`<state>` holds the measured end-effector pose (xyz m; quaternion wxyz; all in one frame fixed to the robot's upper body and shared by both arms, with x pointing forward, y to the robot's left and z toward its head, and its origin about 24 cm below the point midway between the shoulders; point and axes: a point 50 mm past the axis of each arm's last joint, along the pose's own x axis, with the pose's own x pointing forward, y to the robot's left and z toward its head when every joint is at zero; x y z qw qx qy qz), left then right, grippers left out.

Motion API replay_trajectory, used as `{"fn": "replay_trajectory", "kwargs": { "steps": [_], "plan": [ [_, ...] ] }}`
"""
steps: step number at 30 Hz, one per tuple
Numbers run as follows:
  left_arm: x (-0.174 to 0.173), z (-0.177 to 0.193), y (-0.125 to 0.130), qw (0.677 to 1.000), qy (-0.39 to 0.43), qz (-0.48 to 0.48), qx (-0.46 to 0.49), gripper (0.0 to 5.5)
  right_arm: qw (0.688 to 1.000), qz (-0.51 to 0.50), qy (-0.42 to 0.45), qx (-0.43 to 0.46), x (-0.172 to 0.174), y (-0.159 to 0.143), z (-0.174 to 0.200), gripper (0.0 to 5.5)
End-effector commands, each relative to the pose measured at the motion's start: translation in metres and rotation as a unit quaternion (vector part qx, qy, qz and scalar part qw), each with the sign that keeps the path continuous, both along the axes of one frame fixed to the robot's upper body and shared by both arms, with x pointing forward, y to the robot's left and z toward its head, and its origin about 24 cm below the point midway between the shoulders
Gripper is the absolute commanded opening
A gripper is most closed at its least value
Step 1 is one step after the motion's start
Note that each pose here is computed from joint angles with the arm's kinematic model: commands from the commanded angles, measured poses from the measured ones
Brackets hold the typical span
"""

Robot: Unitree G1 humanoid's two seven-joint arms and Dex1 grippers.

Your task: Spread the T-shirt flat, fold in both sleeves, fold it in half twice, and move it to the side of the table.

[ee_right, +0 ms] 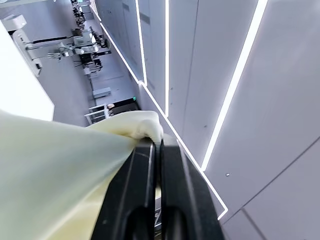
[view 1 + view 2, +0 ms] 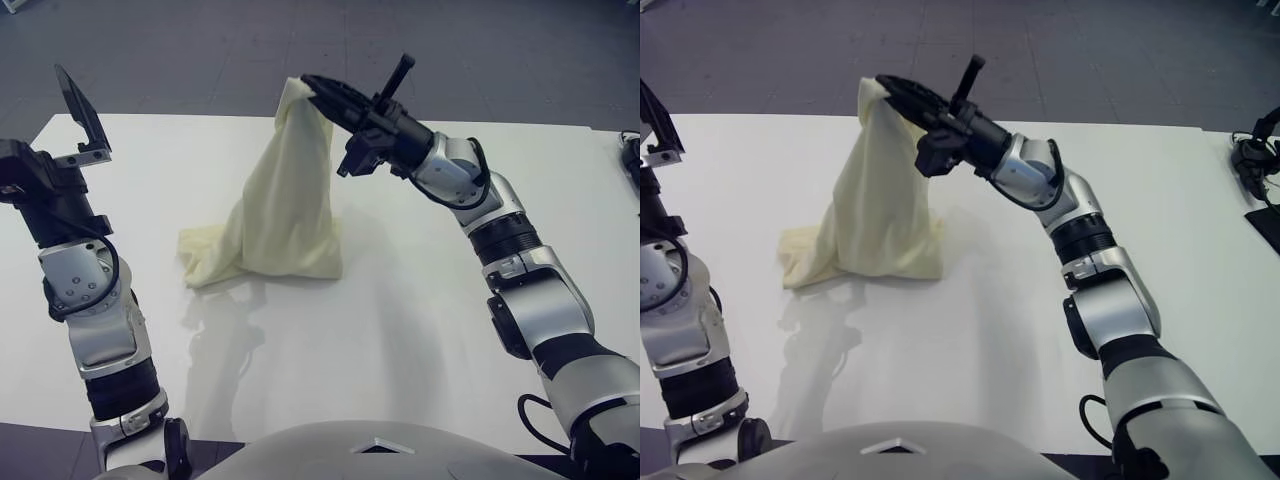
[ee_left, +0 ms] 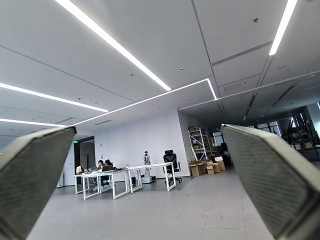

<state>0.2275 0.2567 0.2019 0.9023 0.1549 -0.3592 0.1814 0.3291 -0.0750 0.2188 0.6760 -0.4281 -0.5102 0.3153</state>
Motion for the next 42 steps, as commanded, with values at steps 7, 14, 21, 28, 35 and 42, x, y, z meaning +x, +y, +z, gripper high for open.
{"fn": "replay_trajectory", "kwargs": {
  "steps": [7, 14, 21, 28, 35, 42],
  "plan": [
    [0.009, -0.009, -0.008, 0.978, 0.109, -0.14, 0.106, 5.4, 0.926, 0.242, 0.2, -0.209, -0.127, -0.004, -0.123, 0.02],
    [0.003, -0.031, -0.019, 0.933, 0.197, -0.209, 0.215, 5.4, 0.836, 0.21, 0.379, -0.337, -0.161, -0.056, -0.155, 0.02],
    [0.007, -0.056, -0.047, 0.847, 0.265, -0.302, 0.348, 5.4, 0.794, 0.208, 0.424, -0.383, -0.17, -0.06, -0.166, 0.02],
    [-0.001, -0.089, -0.077, 0.665, 0.361, -0.442, 0.482, 5.4, 0.746, 0.156, 0.468, -0.447, -0.172, -0.079, -0.187, 0.02],
    [0.0, -0.1, -0.089, 0.567, 0.366, -0.44, 0.593, 5.4, 0.762, 0.142, 0.46, -0.434, -0.167, -0.079, -0.185, 0.02],
    [-0.002, -0.104, -0.083, 0.551, 0.366, -0.421, 0.62, 5.4, 0.768, 0.142, 0.456, -0.426, -0.167, -0.076, -0.185, 0.02]
  ]
}}
